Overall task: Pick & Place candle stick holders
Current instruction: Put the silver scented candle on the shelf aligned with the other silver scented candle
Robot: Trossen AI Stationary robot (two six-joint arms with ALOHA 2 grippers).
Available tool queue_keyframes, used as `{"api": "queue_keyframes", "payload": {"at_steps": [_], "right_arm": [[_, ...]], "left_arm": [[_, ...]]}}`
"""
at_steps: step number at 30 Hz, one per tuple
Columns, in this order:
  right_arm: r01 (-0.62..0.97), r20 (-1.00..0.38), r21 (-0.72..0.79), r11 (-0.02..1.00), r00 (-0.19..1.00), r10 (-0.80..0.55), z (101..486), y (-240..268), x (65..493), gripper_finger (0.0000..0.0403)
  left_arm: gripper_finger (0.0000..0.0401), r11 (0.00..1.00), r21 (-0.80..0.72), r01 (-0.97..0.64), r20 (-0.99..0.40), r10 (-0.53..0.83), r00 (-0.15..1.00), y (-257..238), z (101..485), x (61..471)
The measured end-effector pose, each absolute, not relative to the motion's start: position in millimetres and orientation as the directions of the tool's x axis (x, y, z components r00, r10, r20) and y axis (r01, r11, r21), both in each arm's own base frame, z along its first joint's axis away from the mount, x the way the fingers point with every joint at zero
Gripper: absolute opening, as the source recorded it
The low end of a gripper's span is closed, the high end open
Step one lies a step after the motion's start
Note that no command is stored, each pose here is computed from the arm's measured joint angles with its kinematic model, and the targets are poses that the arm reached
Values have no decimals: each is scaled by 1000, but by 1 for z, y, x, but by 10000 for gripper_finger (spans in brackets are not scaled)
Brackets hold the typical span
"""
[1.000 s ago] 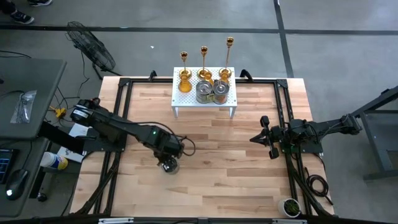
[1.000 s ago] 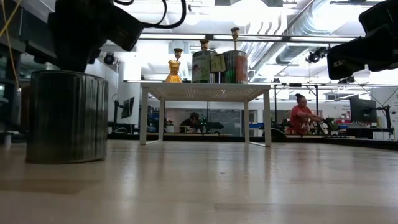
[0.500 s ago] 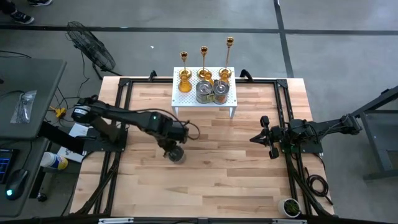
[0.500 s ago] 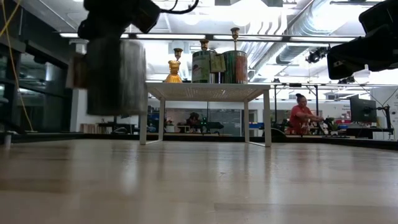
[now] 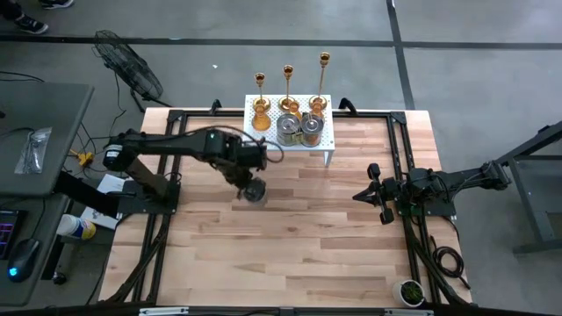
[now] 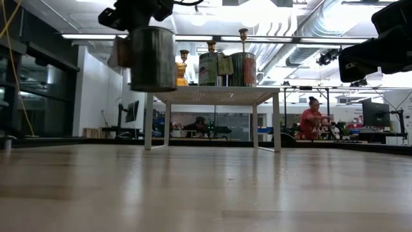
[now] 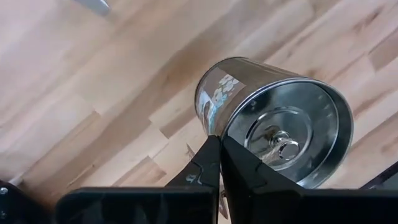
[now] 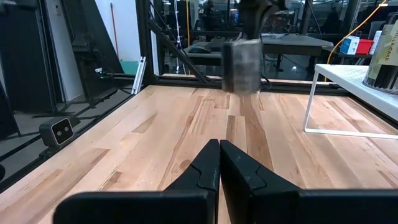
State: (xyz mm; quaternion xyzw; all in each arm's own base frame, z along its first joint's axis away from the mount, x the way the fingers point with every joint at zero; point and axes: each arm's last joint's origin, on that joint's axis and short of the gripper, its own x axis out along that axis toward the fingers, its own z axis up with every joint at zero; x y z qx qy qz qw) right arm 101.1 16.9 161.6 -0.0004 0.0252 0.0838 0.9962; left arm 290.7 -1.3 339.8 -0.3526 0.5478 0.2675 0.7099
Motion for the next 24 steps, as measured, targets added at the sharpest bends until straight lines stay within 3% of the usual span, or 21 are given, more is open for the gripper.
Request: {"api": "queue_keyframes", "payload": {"at_steps": [12,24], "right_arm": [[-167,-50,3,986,985,167,162,17,101,3],[-167,-50,3,986,985,167,162,17,101,3]], "left_arm": [[0,512,-224,-829,-938,117,325,43,385,280],[0,442,-230,-867,-927,173,334,82,388,275]]}}
